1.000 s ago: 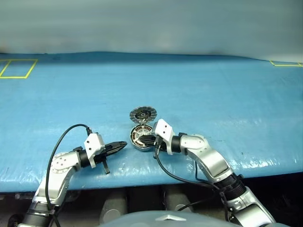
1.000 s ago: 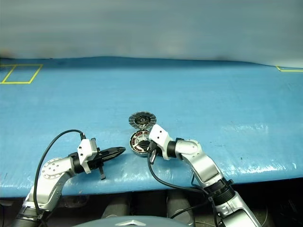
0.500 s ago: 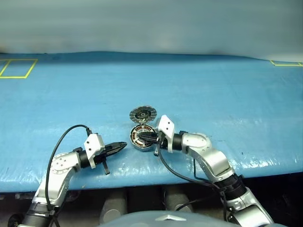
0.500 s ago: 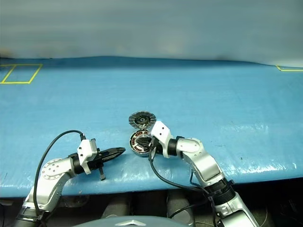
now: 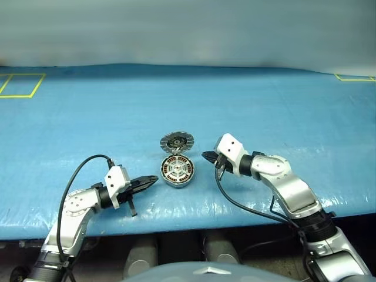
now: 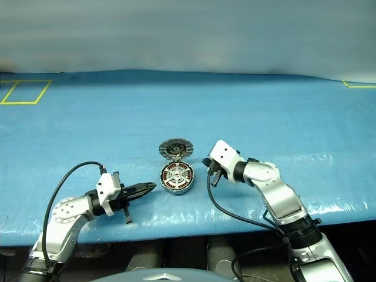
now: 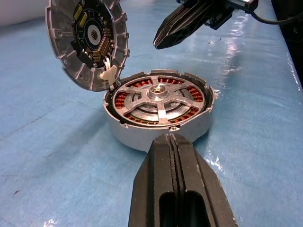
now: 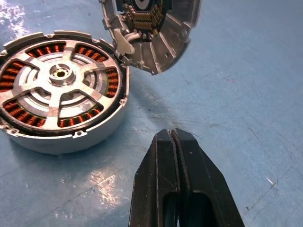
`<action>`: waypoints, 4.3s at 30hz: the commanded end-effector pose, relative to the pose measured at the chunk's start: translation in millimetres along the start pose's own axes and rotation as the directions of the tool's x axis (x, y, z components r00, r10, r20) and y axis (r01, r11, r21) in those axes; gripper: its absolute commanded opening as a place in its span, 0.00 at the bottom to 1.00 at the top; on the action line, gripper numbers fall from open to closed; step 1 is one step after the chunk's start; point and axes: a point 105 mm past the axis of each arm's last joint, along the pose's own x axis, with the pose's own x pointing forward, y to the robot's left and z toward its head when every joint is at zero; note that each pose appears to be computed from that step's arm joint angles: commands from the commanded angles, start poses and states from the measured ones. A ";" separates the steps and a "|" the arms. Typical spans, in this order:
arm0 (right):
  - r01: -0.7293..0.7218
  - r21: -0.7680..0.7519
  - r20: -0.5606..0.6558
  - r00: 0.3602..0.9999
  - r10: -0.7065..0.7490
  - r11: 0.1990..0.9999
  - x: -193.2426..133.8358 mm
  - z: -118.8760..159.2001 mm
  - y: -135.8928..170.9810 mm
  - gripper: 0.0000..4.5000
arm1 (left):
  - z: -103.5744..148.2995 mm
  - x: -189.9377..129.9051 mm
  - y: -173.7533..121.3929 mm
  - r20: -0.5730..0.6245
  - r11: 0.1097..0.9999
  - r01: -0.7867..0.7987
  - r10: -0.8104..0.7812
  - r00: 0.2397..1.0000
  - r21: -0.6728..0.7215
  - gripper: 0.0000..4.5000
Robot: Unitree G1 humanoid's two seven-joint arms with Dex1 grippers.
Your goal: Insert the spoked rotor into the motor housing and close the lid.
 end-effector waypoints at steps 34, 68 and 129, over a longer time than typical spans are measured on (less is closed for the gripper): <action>-0.392 0.042 0.155 0.911 0.382 0.919 33.8 29.1 85.8 0.01 | 3.7 -17.7 11.1 0.029 0.991 -0.130 0.130 0.991 0.018 0.00; -0.223 0.090 0.256 0.947 0.194 0.971 28.9 41.0 67.2 0.99 | 0.3 -2.4 6.5 0.047 0.996 -0.085 0.084 0.995 0.019 0.00; -0.182 0.141 0.139 0.977 0.163 0.973 46.2 17.8 70.2 0.68 | -3.6 -3.3 6.8 0.029 0.995 -0.102 0.101 0.994 0.011 0.00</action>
